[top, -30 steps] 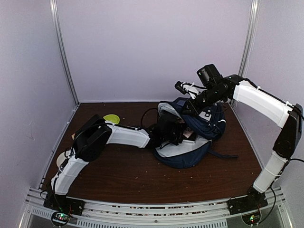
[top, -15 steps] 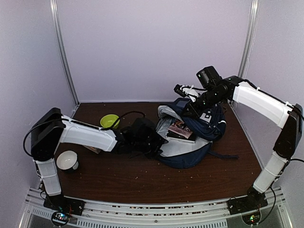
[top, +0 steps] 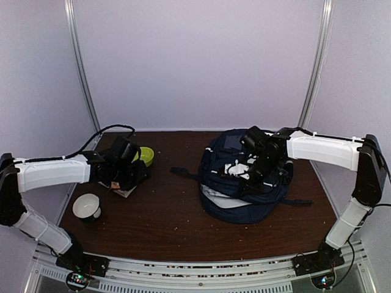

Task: Pack the student bag
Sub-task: Place the largest pocket of the student bag.

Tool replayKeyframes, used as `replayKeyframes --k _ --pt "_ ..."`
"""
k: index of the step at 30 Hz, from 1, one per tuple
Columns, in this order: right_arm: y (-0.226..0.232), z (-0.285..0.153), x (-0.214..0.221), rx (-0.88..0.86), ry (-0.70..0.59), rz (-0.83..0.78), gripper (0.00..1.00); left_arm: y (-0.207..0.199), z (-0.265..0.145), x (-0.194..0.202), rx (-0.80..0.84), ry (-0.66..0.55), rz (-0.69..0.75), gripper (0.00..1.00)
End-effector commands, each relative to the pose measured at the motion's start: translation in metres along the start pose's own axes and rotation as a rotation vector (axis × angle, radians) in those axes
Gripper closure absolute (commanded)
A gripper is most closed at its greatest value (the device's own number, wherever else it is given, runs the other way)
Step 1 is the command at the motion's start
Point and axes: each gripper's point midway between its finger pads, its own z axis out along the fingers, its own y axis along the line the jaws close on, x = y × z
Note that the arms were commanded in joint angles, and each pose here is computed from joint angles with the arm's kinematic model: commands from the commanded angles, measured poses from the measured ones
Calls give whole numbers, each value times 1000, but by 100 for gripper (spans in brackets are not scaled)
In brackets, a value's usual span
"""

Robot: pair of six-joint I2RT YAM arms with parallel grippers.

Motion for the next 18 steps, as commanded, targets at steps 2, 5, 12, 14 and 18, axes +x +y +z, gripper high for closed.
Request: replayKeyframes --k 2,5,12,14,18 --pt "27 12 9 -38 44 -104 81 54 -19 -70 -160 -91 92 39" --pt "34 4 7 -36 20 -111 69 79 -20 -102 -198 -137 47 39" --pt "52 -33 -3 -55 -45 -107 58 127 9 -161 -191 -112 -118 37" --pt "58 -43 -9 -74 -83 -104 57 136 19 -178 -213 -104 -118 36" --pt "65 -54 -15 -85 -128 -106 56 158 33 -215 -325 -101 -73 36"
